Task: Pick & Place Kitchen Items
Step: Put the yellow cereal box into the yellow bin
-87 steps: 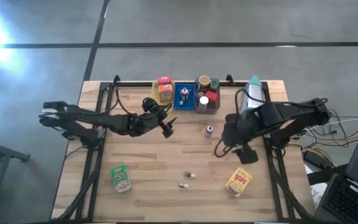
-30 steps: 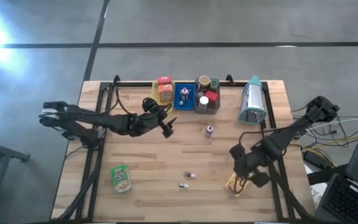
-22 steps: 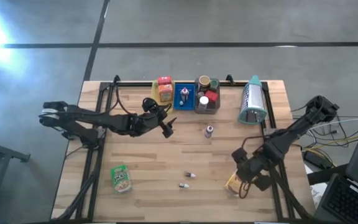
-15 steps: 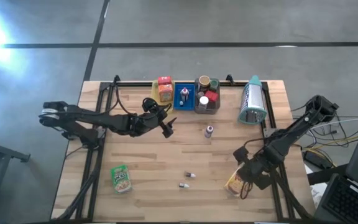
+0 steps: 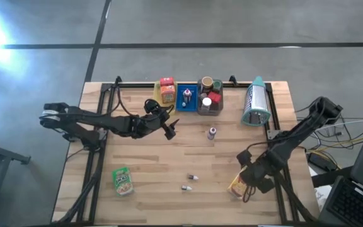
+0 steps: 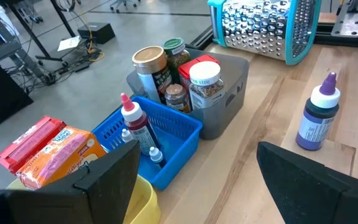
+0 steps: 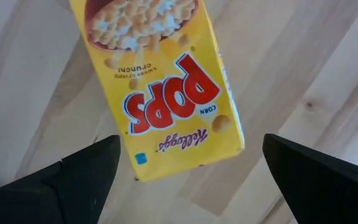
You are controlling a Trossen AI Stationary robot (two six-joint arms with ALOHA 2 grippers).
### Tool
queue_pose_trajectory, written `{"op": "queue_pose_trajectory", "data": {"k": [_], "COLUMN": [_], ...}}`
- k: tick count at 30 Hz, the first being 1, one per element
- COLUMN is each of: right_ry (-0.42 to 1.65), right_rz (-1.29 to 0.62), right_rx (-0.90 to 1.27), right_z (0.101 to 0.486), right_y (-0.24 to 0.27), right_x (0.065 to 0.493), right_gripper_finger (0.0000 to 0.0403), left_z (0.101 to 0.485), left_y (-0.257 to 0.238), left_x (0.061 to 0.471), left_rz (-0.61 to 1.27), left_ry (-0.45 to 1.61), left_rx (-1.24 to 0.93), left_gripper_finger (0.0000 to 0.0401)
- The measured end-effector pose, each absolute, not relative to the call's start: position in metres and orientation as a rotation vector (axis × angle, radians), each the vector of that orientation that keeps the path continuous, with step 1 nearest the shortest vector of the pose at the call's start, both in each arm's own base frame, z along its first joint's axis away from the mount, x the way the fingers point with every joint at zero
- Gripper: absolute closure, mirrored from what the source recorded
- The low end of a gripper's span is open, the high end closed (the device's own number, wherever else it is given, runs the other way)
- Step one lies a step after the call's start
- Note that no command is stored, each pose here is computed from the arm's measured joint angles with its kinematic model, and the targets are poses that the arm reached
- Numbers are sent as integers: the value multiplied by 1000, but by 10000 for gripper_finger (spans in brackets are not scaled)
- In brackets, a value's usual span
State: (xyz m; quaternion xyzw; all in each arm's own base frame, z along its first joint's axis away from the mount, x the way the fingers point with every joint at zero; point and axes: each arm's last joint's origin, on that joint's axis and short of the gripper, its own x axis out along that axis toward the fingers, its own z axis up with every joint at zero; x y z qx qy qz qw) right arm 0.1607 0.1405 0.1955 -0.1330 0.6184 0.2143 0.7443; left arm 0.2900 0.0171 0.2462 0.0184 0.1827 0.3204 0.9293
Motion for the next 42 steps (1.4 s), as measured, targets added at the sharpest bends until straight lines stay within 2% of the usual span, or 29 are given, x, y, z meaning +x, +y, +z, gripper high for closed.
{"op": "queue_pose_trajectory", "data": {"k": [13, 30, 42], "right_ry": [1433, 1378, 1420], "right_rz": [497, 624, 667], "right_rx": [-302, -344, -343], "right_z": [173, 183, 176], "right_y": [151, 151, 153], "right_x": [171, 169, 169], "right_gripper_finger": [16, 16, 16], "left_z": [246, 246, 246], "left_y": [17, 17, 17], "left_x": [290, 290, 290], "left_rz": [656, 657, 656], "left_ry": [374, 374, 374], "left_rx": [38, 38, 38], "left_gripper_finger": [73, 73, 73]}}
